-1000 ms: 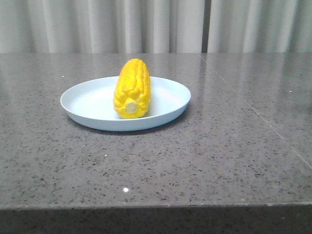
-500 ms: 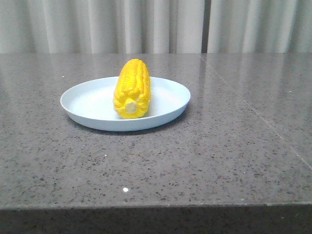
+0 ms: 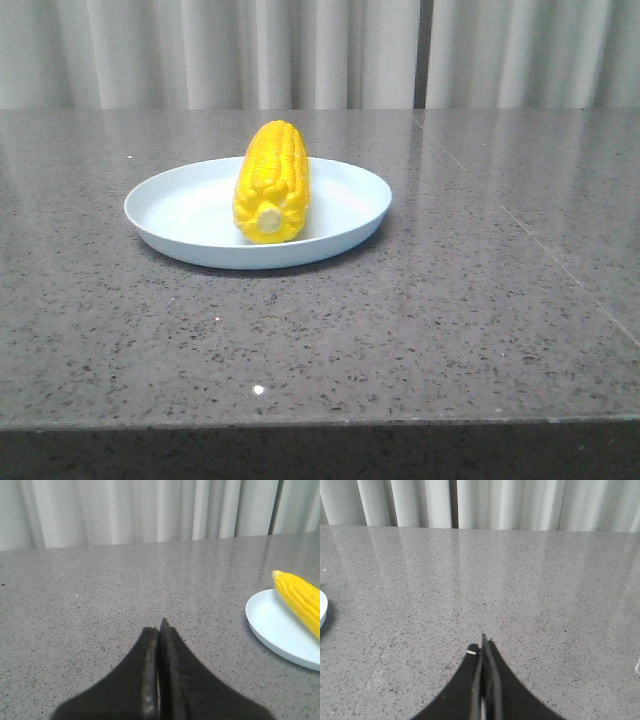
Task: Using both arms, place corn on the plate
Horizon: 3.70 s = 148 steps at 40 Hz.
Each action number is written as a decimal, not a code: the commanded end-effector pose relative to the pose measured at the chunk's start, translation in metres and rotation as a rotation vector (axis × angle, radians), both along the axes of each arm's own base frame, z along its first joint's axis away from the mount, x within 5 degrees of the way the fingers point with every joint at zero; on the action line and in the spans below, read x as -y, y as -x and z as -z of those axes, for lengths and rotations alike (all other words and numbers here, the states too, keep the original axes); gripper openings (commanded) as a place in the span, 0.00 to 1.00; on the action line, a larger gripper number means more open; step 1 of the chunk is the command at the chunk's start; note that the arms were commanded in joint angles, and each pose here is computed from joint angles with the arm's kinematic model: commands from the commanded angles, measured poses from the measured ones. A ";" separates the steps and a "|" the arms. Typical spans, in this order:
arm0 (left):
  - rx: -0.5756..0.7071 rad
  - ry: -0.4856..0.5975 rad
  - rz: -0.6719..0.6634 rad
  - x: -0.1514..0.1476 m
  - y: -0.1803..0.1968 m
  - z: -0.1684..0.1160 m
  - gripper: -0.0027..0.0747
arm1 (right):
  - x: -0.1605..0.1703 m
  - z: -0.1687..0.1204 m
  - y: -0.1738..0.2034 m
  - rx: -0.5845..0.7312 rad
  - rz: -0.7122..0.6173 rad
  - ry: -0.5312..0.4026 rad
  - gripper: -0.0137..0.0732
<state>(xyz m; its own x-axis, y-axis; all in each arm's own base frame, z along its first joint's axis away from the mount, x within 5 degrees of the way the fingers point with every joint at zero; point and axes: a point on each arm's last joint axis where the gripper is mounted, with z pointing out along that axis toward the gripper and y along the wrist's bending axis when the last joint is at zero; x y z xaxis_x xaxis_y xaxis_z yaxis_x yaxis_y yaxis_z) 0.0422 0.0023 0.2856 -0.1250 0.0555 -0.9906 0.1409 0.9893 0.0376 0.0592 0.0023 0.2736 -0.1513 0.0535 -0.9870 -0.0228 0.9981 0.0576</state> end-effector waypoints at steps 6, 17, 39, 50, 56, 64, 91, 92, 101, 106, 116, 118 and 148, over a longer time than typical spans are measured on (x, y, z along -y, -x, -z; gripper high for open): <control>0.089 0.007 0.018 0.001 0.000 -0.015 0.01 | 0.001 -0.015 0.000 0.103 0.007 0.020 0.02; 0.089 0.007 0.018 0.001 0.000 -0.015 0.01 | 0.001 -0.015 0.000 0.103 0.007 0.020 0.02; 0.168 0.017 0.071 0.006 0.002 -0.012 0.01 | 0.001 -0.015 0.000 0.103 0.007 0.020 0.02; 0.229 0.089 -0.009 0.007 0.004 0.020 0.01 | 0.001 -0.015 0.000 0.102 0.007 0.020 0.02; 0.277 0.123 -0.101 0.004 -0.005 0.043 0.01 | 0.001 -0.015 0.000 0.102 0.007 0.020 0.02; 0.268 0.137 -0.156 0.001 -0.012 0.071 0.01 | 0.001 -0.015 0.000 0.102 0.007 0.020 0.02; 0.237 0.134 -0.160 0.001 -0.012 0.073 0.01 | 0.001 -0.015 0.000 0.101 0.007 0.020 0.02; 0.237 0.134 -0.160 0.001 -0.012 0.073 0.01 | 0.001 -0.015 0.000 0.101 0.007 0.020 0.02; 0.237 0.134 -0.160 0.001 -0.012 0.073 0.01 | 0.001 -0.015 0.000 0.100 0.007 0.020 0.02; 0.235 0.134 -0.160 0.001 -0.012 0.073 0.01 | 0.001 -0.015 0.000 0.100 0.009 0.020 0.02; 0.235 0.134 -0.160 0.001 -0.012 0.073 0.01 | 0.001 -0.002 -0.004 0.101 0.010 0.039 0.02; 0.235 0.134 -0.160 0.001 -0.012 0.073 0.01 | 0.001 0.008 -0.006 0.095 0.006 0.052 0.02; 0.233 0.134 -0.160 0.001 -0.012 0.074 0.01 | 0.000 0.081 0.004 0.079 -0.003 0.016 0.02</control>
